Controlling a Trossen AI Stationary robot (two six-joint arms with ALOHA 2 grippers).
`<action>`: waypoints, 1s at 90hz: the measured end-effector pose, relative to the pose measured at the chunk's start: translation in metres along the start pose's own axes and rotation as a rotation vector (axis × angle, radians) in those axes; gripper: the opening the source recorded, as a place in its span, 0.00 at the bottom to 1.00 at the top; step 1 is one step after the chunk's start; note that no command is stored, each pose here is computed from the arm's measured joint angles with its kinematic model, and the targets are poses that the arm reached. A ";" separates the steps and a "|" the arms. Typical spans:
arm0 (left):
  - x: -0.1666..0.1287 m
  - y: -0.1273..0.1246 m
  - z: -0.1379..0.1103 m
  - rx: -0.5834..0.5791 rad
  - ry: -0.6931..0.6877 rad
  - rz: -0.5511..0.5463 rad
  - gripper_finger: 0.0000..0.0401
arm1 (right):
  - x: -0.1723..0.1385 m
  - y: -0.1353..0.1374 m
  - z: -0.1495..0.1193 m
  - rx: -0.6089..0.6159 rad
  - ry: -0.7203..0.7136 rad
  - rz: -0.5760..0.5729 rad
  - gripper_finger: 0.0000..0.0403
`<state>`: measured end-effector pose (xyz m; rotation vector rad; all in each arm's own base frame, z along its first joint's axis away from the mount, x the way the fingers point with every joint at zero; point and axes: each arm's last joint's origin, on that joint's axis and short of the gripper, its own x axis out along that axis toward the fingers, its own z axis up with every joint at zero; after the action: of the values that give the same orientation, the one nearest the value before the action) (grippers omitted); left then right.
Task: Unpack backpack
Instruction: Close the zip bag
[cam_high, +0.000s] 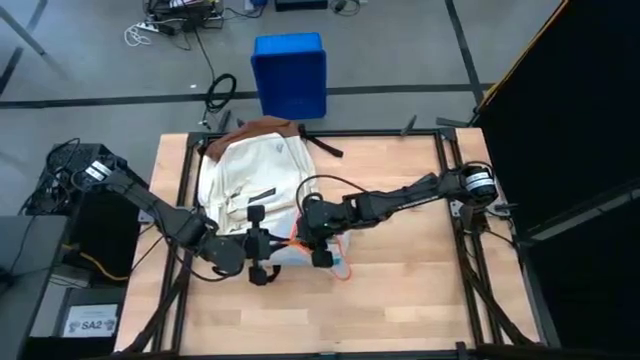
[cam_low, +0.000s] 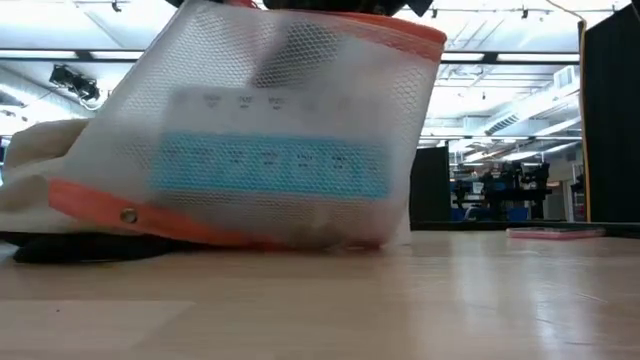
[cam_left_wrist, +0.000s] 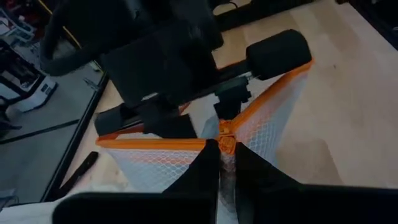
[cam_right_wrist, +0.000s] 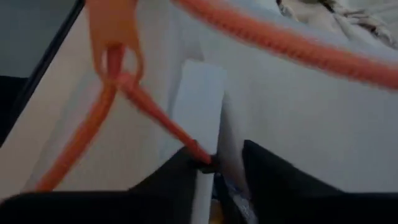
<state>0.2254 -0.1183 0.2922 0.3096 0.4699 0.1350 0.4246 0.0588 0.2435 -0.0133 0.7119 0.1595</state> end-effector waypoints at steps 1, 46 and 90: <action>0.000 0.000 0.000 0.000 0.000 0.000 0.00 | 0.000 0.000 0.000 -0.001 0.000 0.002 0.17; -0.001 0.000 -0.010 -0.025 0.084 0.006 0.00 | -0.055 0.010 0.005 0.044 0.065 -0.259 0.04; -0.017 0.004 -0.010 -0.030 0.079 -0.047 0.00 | -0.096 0.027 -0.003 0.078 0.149 -0.410 0.04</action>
<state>0.2055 -0.1154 0.2925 0.2645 0.5525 0.1087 0.3473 0.0721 0.3052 -0.0969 0.8481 -0.2644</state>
